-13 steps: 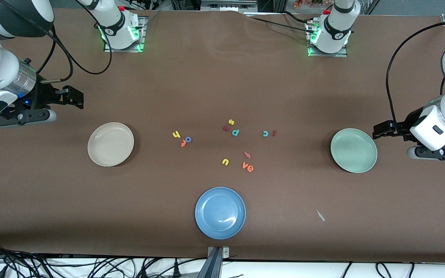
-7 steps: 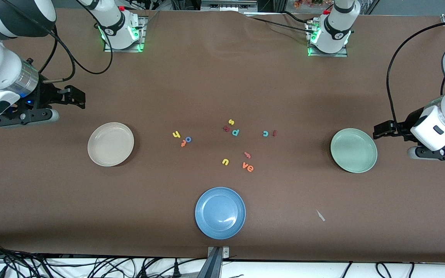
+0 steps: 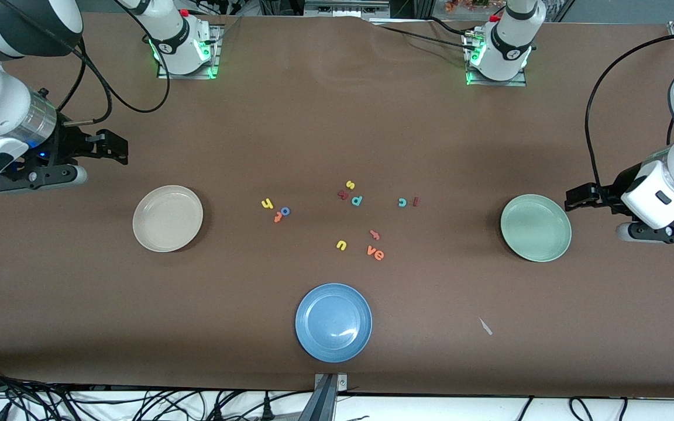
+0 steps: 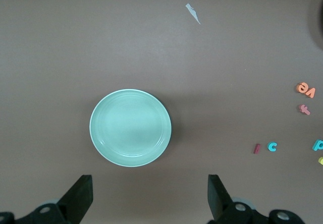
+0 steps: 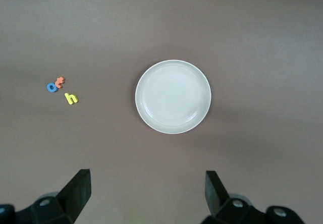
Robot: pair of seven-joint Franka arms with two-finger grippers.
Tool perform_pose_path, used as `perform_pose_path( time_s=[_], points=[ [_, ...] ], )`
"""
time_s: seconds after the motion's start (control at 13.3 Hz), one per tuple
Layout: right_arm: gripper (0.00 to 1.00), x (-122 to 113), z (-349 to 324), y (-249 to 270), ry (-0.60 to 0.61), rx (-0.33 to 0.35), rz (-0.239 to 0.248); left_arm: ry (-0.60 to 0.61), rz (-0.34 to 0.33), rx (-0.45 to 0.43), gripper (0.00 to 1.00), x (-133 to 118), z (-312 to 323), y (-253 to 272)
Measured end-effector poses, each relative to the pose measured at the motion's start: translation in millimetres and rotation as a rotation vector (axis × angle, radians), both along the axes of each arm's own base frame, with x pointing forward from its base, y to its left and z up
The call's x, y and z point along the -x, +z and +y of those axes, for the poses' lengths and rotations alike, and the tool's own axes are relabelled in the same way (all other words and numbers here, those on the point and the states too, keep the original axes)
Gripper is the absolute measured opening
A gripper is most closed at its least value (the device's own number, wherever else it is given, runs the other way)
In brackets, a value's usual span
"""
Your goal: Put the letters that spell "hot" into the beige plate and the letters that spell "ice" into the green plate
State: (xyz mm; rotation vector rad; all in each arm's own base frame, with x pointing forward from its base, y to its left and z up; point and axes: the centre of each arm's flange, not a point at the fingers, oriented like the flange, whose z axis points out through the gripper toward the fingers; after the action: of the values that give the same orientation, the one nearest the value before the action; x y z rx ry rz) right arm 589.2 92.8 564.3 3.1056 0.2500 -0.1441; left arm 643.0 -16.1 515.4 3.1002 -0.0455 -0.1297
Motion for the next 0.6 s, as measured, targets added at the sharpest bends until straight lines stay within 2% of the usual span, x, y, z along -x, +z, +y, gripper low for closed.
perform_pose_path(
  time_s=[0.6],
  points=[
    [1.0, 0.5, -0.5, -2.1, 0.014, 0.001, 0.012, 0.002, 0.0, 0.0, 1.0, 0.0, 1.1, 0.0]
  ],
)
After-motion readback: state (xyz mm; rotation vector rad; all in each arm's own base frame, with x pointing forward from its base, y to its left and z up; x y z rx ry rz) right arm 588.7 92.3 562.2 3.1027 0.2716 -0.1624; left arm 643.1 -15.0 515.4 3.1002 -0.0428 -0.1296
